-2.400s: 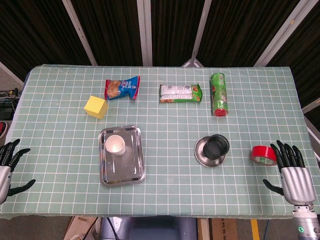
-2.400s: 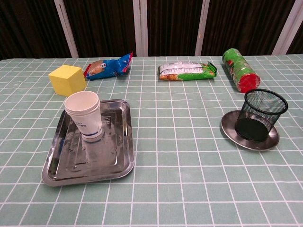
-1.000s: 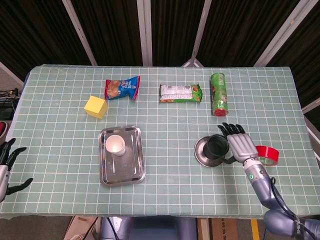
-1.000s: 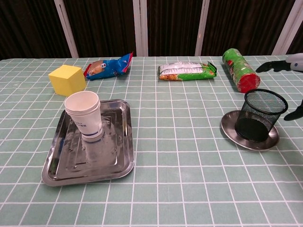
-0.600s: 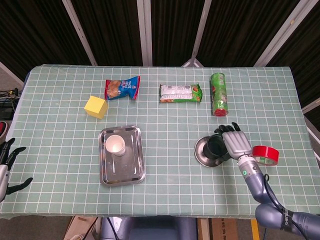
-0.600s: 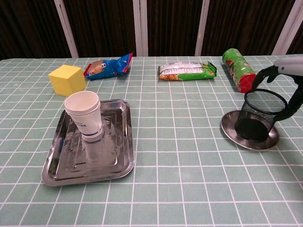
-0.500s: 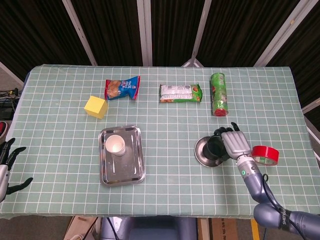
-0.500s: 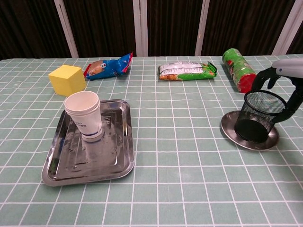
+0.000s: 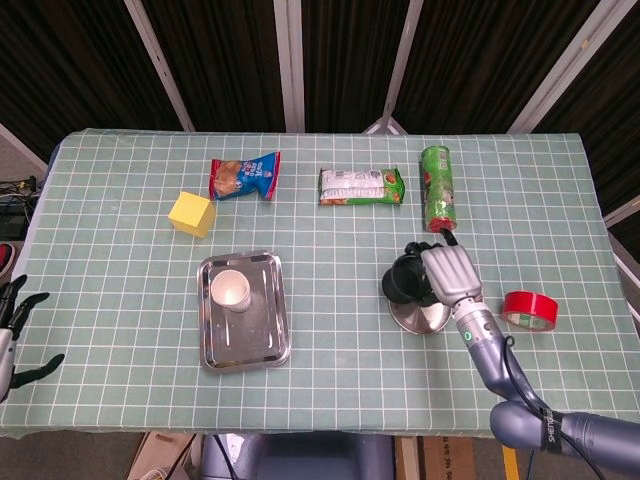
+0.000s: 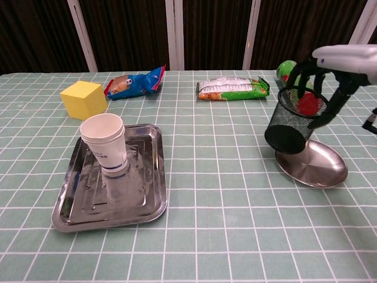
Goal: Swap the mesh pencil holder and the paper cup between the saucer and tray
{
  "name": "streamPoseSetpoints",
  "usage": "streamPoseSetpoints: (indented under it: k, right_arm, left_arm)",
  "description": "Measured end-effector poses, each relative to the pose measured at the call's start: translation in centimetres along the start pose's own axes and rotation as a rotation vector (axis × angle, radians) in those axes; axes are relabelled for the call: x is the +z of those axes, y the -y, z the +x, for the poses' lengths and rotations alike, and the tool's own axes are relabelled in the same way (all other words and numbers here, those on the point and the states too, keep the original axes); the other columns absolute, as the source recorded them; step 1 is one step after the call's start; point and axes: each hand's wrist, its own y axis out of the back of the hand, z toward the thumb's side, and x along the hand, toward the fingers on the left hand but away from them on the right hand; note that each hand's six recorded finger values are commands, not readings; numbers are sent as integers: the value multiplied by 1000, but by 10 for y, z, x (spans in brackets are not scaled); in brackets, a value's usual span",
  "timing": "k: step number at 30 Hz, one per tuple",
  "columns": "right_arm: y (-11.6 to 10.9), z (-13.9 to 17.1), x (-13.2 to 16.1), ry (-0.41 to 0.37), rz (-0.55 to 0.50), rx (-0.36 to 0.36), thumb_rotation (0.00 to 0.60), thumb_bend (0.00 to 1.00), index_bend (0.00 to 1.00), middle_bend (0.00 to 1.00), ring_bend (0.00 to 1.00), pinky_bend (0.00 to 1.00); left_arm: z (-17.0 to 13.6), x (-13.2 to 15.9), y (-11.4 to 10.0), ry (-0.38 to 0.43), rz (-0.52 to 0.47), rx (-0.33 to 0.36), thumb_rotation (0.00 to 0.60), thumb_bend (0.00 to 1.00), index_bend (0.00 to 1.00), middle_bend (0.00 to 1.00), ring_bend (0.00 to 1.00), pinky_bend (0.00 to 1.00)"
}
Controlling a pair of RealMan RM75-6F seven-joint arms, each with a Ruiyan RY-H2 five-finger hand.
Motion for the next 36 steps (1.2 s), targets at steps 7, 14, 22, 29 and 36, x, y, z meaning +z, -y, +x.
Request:
streamPoseSetpoints:
  k: [7, 14, 22, 29, 36]
  right_arm:
    - [-11, -24, 44, -65, -36, 6, 600, 47, 508, 397, 416, 103]
    - [4, -52, 67, -72, -38, 45, 600, 47, 508, 397, 375, 101]
    - [29, -73, 78, -81, -37, 86, 600, 20, 216, 185, 118, 0]
    - [30, -63, 84, -114, 10, 123, 600, 0, 0, 0, 0, 0]
    - [3, -32, 65, -79, 45, 93, 600, 0, 0, 0, 0, 0]
  left_arm:
    - [4, -6, 1, -23, 7, -5, 600, 100, 212, 7, 0, 84]
    - [7, -4, 5, -13, 4, -24, 600, 100, 212, 7, 0, 84]
    - [8, -9, 5, -33, 15, -24, 600, 99, 212, 7, 0, 84]
    - [8, -9, 4, -41, 22, -19, 600, 100, 211, 7, 0, 84]
    - [9, -7, 4, -24, 12, -28, 600, 99, 211, 4, 0, 84]
